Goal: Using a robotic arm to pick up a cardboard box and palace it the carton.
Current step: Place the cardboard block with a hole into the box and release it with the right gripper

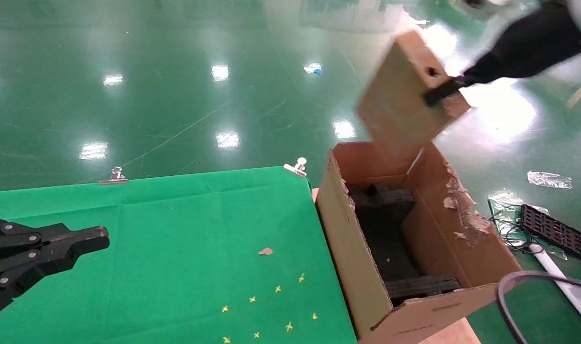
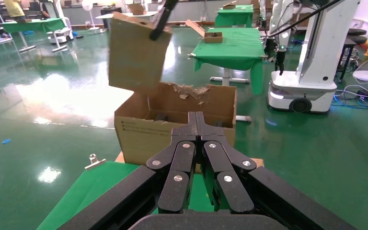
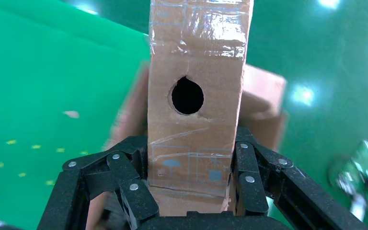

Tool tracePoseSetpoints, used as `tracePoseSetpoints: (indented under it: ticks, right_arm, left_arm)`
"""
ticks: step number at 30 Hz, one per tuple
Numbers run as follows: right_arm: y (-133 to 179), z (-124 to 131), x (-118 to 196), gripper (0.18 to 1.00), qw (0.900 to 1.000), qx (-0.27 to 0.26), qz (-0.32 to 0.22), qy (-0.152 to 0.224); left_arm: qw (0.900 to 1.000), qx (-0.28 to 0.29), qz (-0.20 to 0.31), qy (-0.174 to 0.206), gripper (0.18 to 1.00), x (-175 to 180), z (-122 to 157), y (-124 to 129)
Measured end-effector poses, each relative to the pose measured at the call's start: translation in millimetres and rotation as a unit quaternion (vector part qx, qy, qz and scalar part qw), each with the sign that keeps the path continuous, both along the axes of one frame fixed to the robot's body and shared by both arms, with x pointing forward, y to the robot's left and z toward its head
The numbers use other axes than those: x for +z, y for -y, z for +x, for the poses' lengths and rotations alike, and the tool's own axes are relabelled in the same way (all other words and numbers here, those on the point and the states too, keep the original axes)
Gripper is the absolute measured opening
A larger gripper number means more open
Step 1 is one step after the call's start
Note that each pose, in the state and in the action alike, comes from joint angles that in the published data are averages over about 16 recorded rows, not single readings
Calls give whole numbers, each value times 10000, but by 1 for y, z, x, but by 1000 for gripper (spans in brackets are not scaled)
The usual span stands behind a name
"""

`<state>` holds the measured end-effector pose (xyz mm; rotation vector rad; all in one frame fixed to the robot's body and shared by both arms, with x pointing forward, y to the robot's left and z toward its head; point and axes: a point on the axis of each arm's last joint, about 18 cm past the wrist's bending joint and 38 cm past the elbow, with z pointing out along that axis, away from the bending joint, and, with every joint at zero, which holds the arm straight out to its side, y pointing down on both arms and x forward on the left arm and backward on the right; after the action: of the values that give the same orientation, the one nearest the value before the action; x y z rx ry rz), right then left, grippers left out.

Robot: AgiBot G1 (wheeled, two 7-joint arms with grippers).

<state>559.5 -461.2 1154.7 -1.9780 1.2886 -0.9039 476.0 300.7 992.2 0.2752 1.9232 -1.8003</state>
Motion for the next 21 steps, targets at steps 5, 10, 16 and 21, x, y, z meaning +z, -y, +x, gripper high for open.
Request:
tracePoseSetpoints:
  ticks: [5, 10, 16, 21]
  right_arm:
    - [30, -5, -25, 345, 9987, -413, 191, -236]
    - [50, -4, -59, 343, 9950, -715, 395, -580]
    - [65, 1, -97, 342, 9889, -1010, 572, -924]
    - [73, 7, -120, 342, 9839, -1245, 643, -1111]
  left_arm:
    - [10000, 0, 0, 0, 200, 0, 0, 0]
    - [10000, 0, 0, 0, 192, 0, 0, 0]
    - [10000, 0, 0, 0, 194, 0, 0, 0]
    - [10000, 0, 0, 0, 209, 0, 0, 0]
